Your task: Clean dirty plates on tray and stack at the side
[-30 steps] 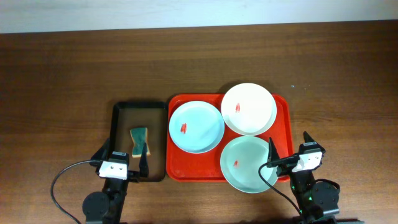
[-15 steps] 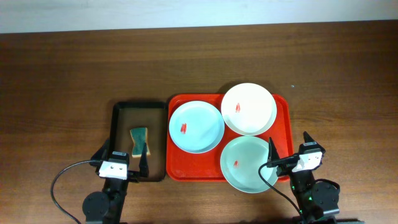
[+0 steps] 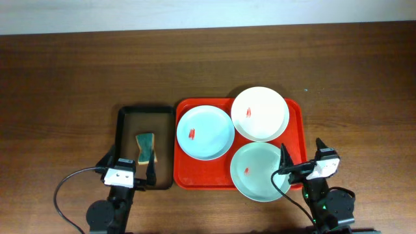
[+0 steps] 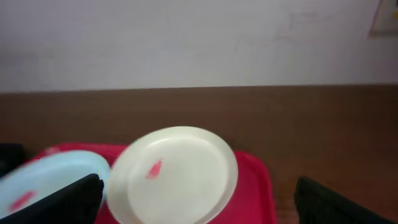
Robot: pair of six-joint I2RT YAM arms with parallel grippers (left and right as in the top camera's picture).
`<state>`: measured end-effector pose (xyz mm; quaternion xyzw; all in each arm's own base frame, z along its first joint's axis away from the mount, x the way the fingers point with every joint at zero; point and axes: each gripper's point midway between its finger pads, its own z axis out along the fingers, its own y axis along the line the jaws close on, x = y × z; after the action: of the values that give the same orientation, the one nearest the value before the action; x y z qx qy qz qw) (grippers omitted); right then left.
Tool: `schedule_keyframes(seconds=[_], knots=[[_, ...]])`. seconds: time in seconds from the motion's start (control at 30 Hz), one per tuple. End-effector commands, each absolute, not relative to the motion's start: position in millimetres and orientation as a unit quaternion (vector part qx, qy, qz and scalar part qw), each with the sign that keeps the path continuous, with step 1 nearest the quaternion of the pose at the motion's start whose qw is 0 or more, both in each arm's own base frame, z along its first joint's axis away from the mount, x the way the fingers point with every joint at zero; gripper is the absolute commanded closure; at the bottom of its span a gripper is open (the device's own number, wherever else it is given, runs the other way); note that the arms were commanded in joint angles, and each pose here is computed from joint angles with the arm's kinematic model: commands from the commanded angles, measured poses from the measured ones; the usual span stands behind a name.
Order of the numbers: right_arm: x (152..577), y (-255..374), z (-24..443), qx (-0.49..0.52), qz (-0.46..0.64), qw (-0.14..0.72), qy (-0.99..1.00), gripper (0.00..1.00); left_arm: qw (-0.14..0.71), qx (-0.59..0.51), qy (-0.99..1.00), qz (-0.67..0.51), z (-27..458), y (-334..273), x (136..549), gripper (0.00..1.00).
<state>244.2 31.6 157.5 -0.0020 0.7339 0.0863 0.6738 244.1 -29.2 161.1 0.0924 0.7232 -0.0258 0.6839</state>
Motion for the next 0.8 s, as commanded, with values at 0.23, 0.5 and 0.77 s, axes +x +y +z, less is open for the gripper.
schedule_keyframes(seconds=[0.23, 0.5, 0.77], knots=[[240.9, 40.3, 160.1, 0.090, 0.201, 0.640, 0.736, 0.01, 0.672, 0.175, 0.707, -0.136, 170.5, -74.1, 227.6, 0.01], [217.8, 37.5, 263.2, 0.072, 0.163, 0.576, 0.798, 0.02, 0.628, 0.164, 0.747, -0.144, 287.0, -72.9, 214.4, 0.01], [240.8, 64.5, 245.6, 0.067, 0.177, 0.337, 0.922, 0.02, 0.346, 0.117, 0.912, -0.186, 309.3, -73.8, 258.6, 0.01]])
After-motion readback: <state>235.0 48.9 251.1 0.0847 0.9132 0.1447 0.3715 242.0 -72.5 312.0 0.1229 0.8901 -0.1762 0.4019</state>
